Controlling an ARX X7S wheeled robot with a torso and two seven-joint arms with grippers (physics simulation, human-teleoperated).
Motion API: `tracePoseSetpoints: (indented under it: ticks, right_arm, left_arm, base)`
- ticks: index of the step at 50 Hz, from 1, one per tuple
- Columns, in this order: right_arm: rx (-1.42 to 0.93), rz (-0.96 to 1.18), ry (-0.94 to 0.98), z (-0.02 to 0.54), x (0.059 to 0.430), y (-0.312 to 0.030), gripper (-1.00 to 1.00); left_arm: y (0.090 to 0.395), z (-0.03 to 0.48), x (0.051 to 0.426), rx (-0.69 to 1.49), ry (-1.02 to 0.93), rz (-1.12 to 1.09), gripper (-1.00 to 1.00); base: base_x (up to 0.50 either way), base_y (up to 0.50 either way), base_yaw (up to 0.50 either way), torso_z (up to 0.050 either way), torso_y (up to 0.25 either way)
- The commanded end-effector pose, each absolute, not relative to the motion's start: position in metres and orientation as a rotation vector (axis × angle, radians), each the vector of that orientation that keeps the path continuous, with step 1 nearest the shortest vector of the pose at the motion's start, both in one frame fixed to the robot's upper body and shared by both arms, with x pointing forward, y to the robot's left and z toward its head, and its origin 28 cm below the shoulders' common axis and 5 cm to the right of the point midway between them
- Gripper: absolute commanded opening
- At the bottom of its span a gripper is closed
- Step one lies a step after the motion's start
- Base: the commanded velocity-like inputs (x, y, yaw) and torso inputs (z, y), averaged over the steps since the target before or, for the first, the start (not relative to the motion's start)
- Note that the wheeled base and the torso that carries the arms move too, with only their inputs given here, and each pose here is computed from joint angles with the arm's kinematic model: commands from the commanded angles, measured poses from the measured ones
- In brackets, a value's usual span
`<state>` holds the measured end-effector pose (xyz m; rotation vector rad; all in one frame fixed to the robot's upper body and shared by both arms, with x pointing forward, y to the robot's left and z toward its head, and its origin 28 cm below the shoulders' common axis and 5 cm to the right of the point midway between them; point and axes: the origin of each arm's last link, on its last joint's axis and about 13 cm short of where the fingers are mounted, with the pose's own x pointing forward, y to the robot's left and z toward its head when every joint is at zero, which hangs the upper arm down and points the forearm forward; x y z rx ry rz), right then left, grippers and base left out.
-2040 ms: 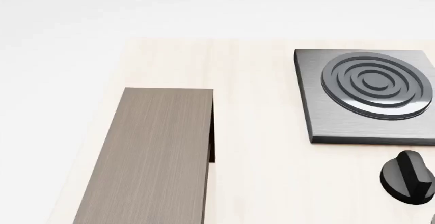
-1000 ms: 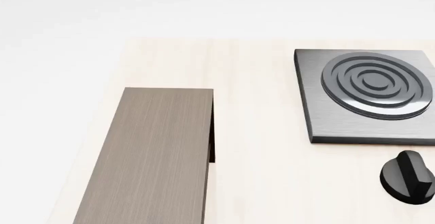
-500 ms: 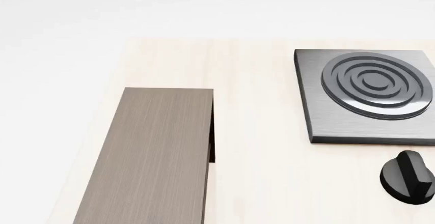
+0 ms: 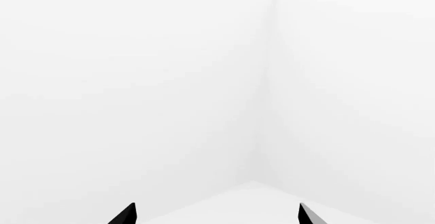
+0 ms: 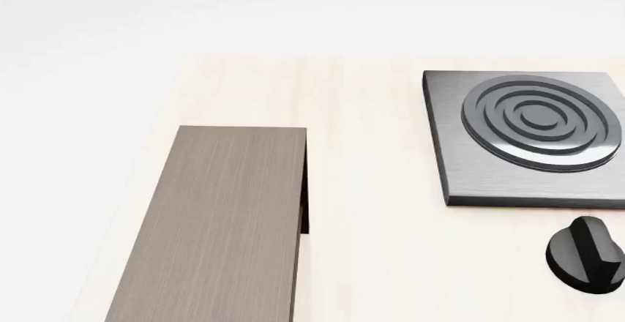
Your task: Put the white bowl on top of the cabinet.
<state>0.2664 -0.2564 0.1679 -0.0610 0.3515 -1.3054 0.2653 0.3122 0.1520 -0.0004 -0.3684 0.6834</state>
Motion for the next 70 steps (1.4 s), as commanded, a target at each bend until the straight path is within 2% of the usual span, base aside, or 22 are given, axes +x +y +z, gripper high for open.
tracePoseSetpoints:
  ticks: [1, 22, 42, 70]
  right_arm:
    - [-0.038, -1.311, 0.371, 0.164, 0.265, -0.26, 1.0]
    - [0.098, -1.253, 0.382, 0.15, 0.268, -0.272, 1.0]
    - [0.112, -1.325, 0.378, 0.136, 0.262, -0.286, 1.0]
    - [0.204, -1.315, 0.419, 0.12, 0.253, -0.3, 1.0]
  left_arm:
    - [0.312, 0.152, 0.265, 0.0, -0.369, 0.683, 1.0]
    - [0.312, 0.152, 0.265, 0.006, -0.37, 0.683, 1.0]
    - [0.312, 0.15, 0.265, 0.007, -0.368, 0.684, 1.0]
    - [0.312, 0.15, 0.265, 0.009, -0.367, 0.687, 1.0]
  base:
    - [0.0, 0.0, 0.0, 0.0, 0.0]
    - [0.0, 0.0, 0.0, 0.0, 0.0]
    - [0.0, 0.0, 0.0, 0.0, 0.0]
    - [0.0, 0.0, 0.0, 0.0, 0.0]
